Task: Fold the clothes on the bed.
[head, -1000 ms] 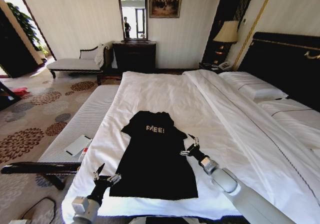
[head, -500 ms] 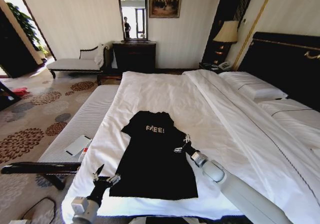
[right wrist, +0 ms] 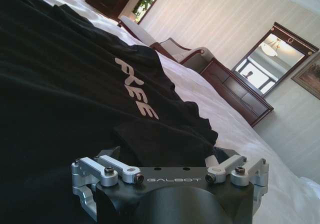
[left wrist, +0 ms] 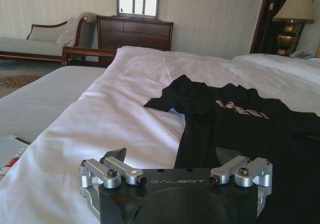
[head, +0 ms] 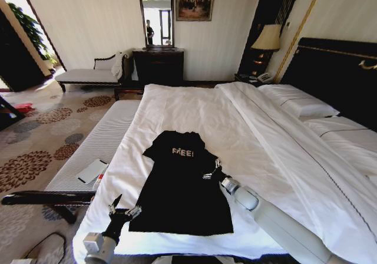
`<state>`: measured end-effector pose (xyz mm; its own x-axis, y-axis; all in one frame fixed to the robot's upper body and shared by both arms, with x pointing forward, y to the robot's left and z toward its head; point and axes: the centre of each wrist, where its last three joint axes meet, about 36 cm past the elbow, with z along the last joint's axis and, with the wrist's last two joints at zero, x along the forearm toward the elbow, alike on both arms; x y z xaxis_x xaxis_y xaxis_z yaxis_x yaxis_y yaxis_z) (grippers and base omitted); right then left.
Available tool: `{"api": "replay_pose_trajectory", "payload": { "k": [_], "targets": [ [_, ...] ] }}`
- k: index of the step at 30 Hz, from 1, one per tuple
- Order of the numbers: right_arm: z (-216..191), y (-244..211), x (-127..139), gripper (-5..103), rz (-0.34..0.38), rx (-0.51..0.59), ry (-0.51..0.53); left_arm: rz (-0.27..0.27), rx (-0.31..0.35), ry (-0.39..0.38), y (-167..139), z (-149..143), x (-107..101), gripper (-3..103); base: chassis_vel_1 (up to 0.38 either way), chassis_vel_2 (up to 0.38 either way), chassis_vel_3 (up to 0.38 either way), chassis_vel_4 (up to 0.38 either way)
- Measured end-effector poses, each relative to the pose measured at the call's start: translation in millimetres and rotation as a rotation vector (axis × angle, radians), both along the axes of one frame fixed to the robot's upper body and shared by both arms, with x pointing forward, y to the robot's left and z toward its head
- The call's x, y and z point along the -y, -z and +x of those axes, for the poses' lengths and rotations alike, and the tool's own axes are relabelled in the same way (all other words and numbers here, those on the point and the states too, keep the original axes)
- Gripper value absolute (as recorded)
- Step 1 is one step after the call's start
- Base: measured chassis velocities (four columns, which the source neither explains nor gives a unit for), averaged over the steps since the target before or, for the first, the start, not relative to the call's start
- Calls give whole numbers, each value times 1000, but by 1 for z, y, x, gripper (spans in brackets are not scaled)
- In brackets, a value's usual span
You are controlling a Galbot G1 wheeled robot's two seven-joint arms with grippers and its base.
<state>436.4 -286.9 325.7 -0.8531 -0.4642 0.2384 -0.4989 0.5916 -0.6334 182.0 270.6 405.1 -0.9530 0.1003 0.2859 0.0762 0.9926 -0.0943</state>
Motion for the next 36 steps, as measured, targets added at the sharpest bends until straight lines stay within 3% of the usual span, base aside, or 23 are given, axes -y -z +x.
{"api": "replay_pose_trajectory", "payload": {
  "k": [26, 29, 31, 32, 36],
  "targets": [
    [27, 11, -8, 101, -33, 7, -5, -19, -14, -20, 4, 6, -1, 100, 0, 0, 0, 0],
    [27, 11, -8, 89, -32, 9, -8, -19, -18, -22, 5, 6, -2, 100, 0, 0, 0, 0],
    [27, 12, -8, 89, -32, 9, -9, -19, -18, -23, 6, 6, -2, 100, 0, 0, 0, 0],
    [27, 12, -8, 77, -31, 11, -13, -19, -20, -23, 6, 6, -2, 100, 0, 0, 0, 0],
    [27, 14, -8, 66, -24, 18, -23, -22, -23, -27, 7, 6, -2, 100, 0, 0, 0, 0]
  ]
}}
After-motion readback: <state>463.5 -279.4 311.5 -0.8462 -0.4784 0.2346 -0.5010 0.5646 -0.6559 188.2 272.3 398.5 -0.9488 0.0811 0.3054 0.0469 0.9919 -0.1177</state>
